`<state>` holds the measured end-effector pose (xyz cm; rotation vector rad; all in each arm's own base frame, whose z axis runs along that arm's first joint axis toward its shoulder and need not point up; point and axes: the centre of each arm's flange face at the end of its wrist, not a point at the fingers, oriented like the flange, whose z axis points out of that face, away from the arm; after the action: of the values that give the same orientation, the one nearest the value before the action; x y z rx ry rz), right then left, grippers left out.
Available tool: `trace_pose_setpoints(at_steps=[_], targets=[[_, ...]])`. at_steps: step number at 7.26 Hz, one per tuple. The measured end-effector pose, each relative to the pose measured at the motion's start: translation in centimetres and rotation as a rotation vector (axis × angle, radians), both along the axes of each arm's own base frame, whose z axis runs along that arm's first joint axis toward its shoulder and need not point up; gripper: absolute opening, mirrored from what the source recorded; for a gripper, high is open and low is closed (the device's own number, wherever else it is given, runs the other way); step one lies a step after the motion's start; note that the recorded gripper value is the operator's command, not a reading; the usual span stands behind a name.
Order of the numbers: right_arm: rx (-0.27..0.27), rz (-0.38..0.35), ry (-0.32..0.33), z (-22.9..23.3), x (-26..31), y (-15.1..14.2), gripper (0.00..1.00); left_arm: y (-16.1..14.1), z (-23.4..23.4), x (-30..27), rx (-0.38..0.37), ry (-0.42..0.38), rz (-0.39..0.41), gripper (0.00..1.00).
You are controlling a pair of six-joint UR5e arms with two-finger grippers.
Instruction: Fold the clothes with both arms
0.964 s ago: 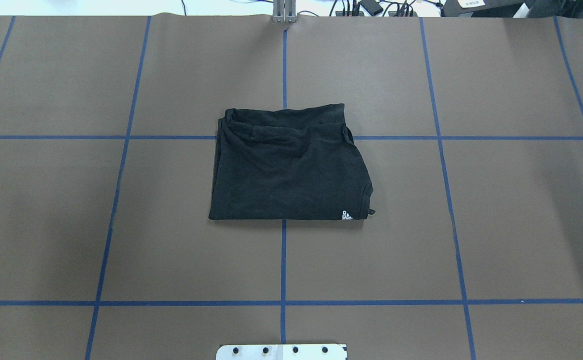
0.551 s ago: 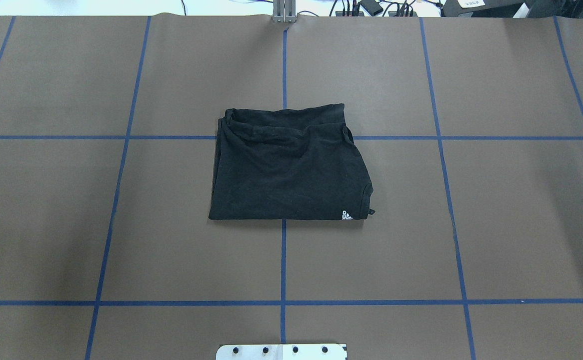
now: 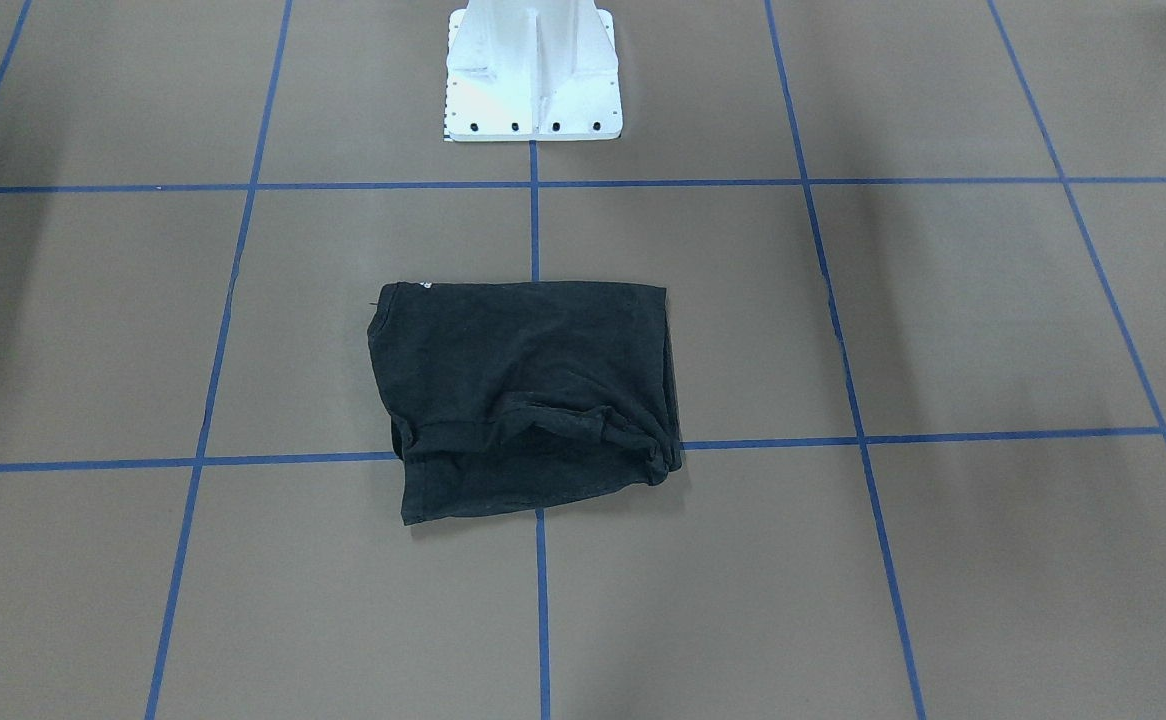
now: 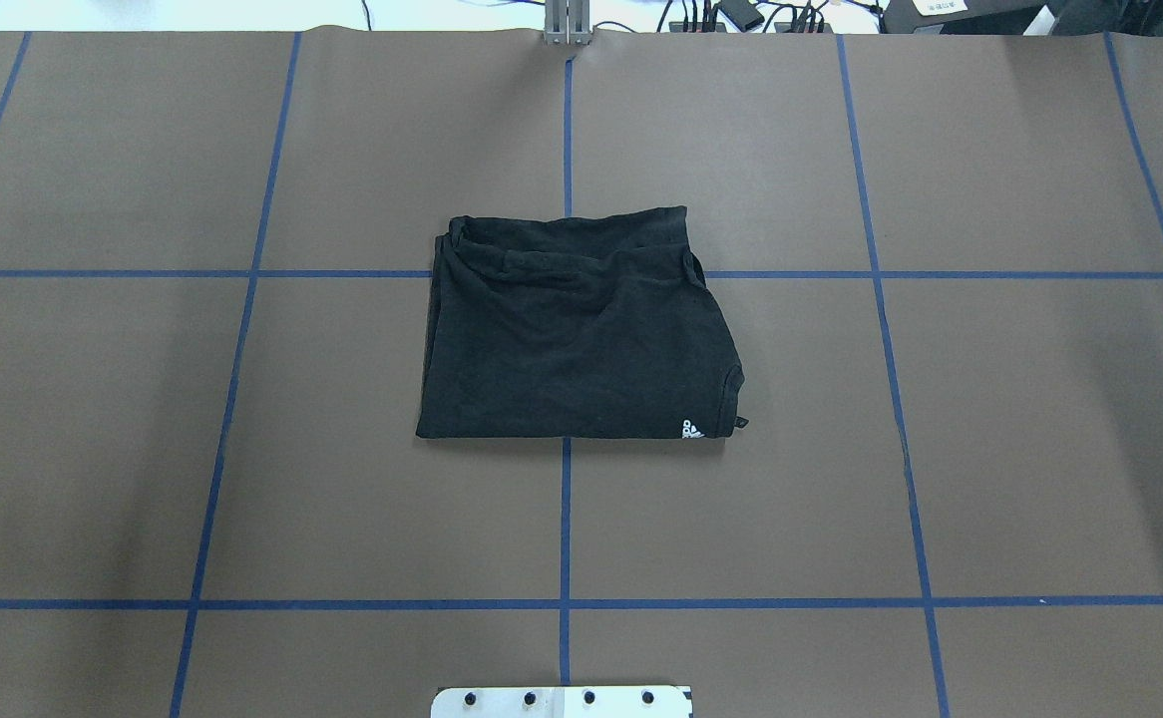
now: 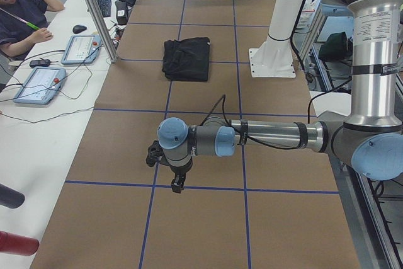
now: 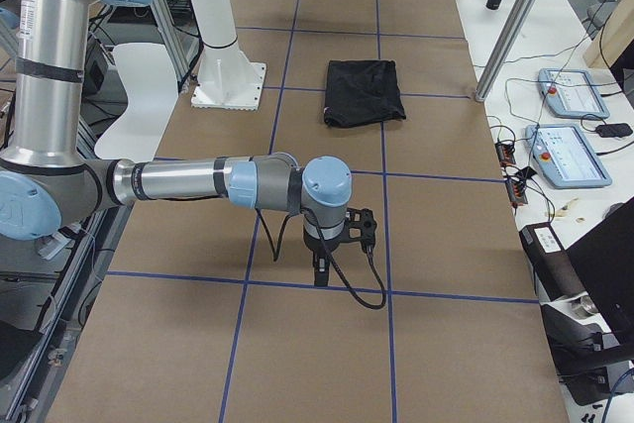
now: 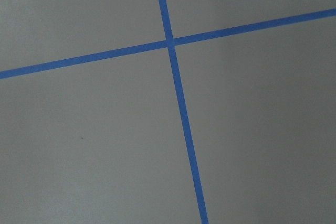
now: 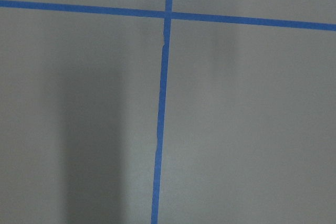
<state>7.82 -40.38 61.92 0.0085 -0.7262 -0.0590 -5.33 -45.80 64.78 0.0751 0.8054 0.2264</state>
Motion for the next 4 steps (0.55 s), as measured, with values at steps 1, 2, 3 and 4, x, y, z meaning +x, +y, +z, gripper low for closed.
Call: trace_pose_setpoints(at_steps=[1, 2, 3, 4], targets=[[0.004, 0.002, -0.001, 0.07, -0.01, 0.11, 1.00, 0.12, 0.31, -0.16, -0.002, 0.000, 0.004, 1.00], [0.005, 0.004, -0.001, 0.05, -0.02, 0.14, 1.00, 0.17, 0.53, -0.27, -0.009, 0.000, 0.002, 1.00], [0.003, 0.007, -0.001, 0.02, -0.02, 0.13, 1.00, 0.21, 0.39, -0.53, -0.006, 0.000, -0.004, 1.00], [0.000, 0.012, -0.001, -0.01, -0.02, 0.11, 1.00, 0.28, 0.09, -0.83, 0.001, -0.001, -0.010, 1.00]])
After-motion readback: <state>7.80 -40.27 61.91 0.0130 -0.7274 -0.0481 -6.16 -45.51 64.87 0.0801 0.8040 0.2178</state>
